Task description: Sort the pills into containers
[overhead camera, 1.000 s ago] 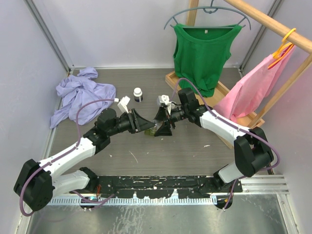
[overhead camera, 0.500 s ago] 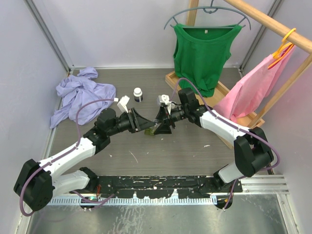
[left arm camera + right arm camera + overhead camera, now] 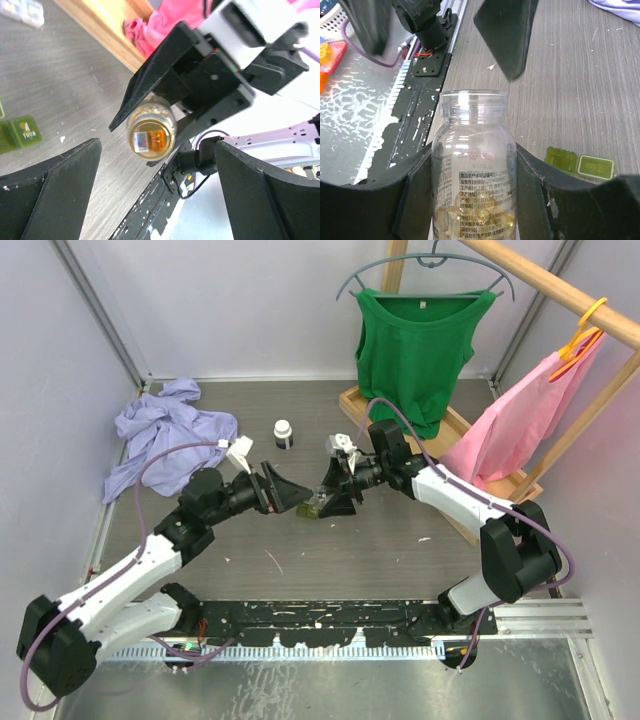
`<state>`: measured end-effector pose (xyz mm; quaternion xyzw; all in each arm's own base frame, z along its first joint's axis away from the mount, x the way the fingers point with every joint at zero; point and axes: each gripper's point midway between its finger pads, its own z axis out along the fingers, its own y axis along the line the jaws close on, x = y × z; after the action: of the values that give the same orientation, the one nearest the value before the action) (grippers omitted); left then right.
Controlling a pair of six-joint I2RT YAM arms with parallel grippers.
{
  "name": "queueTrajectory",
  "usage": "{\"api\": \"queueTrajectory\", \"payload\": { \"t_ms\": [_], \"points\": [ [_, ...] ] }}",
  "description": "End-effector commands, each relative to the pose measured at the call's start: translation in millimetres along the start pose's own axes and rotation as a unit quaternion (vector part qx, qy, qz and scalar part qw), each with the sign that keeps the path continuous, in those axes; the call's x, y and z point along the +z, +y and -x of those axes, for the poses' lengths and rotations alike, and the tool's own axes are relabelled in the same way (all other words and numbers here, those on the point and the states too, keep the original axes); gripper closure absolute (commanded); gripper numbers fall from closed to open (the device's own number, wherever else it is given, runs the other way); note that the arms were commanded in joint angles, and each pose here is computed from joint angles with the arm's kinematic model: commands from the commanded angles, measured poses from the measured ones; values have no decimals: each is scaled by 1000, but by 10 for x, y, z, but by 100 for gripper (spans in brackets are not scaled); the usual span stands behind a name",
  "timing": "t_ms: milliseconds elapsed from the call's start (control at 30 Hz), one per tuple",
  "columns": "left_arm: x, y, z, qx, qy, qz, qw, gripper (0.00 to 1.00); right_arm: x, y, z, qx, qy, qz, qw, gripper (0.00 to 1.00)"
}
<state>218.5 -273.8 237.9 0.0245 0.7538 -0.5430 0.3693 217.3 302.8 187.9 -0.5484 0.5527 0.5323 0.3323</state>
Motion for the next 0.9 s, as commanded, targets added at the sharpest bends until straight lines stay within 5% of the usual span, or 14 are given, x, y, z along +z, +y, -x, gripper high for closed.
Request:
{"api": "queueTrajectory", "payload": {
  "t_ms": [0, 233, 567, 867],
  "points": [
    [-193, -246, 238, 89, -56, -28, 994, 2, -70, 176, 222, -36, -21, 42, 998, 99],
    [-324, -523, 179, 230, -83, -137, 960, 2, -101, 315, 203, -77, -17, 74, 994, 99],
    [-423, -748, 11, 488, -89, -227, 838, 2, -129, 326, 109, -109, 2, 73, 991, 99],
    [-195, -686, -156, 516, -31, -231, 824, 8, -127, 327, 84, -108, 4, 76, 991, 99]
  ]
}}
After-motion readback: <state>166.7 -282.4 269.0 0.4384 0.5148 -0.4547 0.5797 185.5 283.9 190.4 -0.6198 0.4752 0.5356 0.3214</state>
